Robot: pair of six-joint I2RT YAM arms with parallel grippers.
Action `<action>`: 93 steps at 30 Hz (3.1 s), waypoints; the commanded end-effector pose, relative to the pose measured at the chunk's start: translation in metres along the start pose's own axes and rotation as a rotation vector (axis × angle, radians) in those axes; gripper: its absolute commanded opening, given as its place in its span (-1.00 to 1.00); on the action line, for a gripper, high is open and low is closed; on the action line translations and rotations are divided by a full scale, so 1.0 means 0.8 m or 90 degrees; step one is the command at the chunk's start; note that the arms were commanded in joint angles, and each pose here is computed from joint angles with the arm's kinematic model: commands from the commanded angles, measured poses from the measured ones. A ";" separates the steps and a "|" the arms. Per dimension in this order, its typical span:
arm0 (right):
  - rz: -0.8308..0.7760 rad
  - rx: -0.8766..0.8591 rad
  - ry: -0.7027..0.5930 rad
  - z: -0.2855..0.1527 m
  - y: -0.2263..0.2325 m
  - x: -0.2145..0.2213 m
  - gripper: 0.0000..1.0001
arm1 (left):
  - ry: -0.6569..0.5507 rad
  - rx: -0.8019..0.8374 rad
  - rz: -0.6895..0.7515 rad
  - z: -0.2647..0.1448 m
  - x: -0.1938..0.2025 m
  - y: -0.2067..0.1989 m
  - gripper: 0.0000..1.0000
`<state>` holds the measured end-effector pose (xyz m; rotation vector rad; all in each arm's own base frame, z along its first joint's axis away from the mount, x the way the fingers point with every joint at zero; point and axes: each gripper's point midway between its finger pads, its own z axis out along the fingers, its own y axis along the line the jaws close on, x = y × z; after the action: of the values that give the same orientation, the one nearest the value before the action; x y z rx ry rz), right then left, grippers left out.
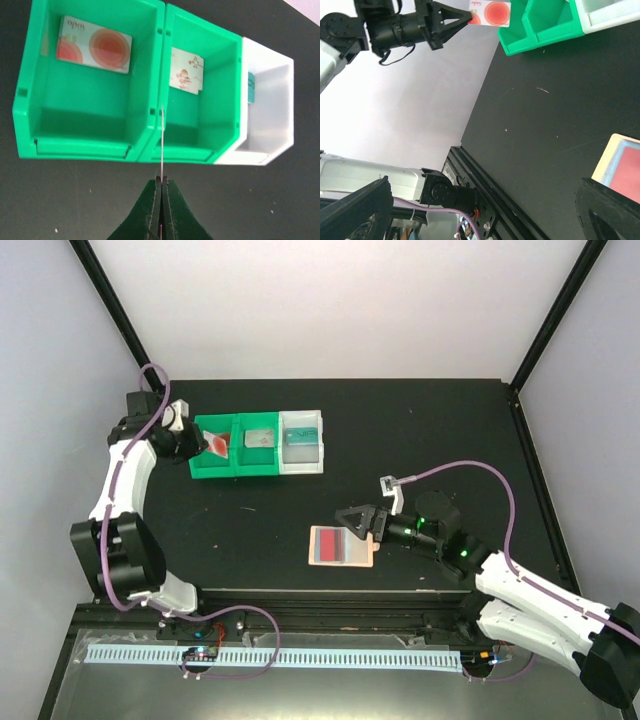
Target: Take the credit cards out of the card holder
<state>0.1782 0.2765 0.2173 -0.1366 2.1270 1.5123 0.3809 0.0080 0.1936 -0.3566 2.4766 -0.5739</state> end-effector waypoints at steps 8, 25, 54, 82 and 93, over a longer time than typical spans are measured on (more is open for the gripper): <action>-0.038 0.006 -0.029 -0.006 0.021 -0.022 1.00 | -0.037 -0.033 0.031 0.039 -0.078 0.027 -0.97; -0.024 0.038 -0.010 0.018 0.006 -0.025 1.00 | 0.003 -0.009 0.003 0.137 -0.105 0.047 -0.97; -0.043 0.094 -0.017 0.008 -0.005 -0.029 1.00 | 0.025 -0.043 0.007 0.176 -0.121 0.061 -0.59; -0.029 0.155 -0.037 -0.014 -0.028 -0.025 1.00 | -0.029 0.047 -0.021 0.059 -0.128 -0.023 0.98; -0.046 0.207 0.012 -0.016 -0.050 -0.009 0.98 | -0.011 0.164 -0.018 0.007 -0.052 -0.079 0.98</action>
<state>0.1962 0.2488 0.1899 -0.0504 2.3134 1.1454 0.4388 -0.0094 0.2196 -0.3828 2.3945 -0.7754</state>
